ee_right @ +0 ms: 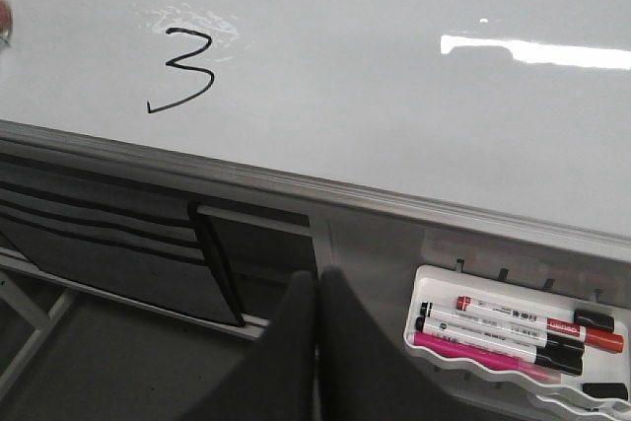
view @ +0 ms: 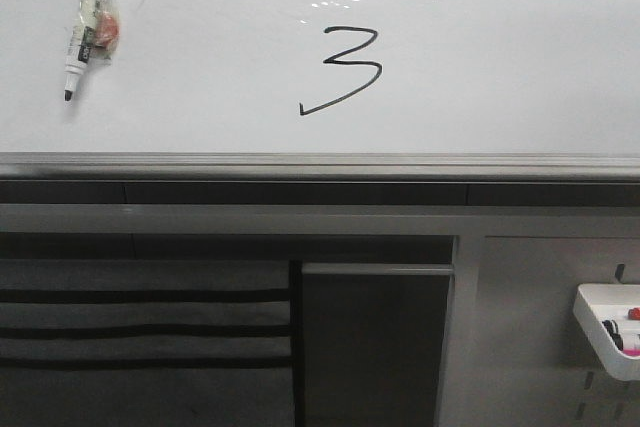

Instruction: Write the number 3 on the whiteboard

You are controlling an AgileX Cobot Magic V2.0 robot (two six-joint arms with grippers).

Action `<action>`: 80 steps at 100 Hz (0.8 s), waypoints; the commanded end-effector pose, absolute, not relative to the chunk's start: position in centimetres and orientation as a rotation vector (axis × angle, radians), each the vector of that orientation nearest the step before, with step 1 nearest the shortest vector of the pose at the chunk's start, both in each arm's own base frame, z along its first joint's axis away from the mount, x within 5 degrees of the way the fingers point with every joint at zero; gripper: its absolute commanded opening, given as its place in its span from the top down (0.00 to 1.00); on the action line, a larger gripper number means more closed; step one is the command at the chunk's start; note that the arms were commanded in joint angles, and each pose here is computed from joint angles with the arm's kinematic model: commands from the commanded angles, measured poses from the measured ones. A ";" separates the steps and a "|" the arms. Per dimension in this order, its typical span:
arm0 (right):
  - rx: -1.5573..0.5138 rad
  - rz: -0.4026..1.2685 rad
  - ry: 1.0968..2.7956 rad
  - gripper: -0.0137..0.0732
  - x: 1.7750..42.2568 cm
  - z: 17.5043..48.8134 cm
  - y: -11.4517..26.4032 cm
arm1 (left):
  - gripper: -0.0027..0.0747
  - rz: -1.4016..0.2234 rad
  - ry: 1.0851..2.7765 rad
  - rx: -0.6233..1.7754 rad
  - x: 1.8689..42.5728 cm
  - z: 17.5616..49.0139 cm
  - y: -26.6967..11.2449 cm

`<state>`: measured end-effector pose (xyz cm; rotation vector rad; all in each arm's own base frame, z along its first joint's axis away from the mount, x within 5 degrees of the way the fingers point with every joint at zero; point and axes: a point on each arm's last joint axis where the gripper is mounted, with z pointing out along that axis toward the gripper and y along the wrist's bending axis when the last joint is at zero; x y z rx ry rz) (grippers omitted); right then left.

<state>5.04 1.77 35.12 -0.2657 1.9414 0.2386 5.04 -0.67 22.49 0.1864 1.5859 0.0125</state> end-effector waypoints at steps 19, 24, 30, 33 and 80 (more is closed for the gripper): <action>-0.248 0.230 1.858 0.93 5.3 36.4 1.7 | 0.99 0.041 1.414 0.160 5.3 21.6 -0.5; -0.248 0.230 1.858 0.93 5.3 36.4 1.7 | 0.99 0.037 1.413 0.157 5.3 21.5 -0.5; -0.248 0.230 1.858 0.93 5.3 36.4 1.7 | 0.99 0.032 1.423 0.152 5.3 21.4 -0.5; -0.248 0.230 1.858 0.93 5.3 36.4 1.7 | 0.99 0.032 1.425 0.152 5.3 21.4 -0.5; -0.248 0.230 1.858 0.93 5.3 36.4 1.7 | 0.99 0.032 1.425 0.152 5.3 21.4 -0.5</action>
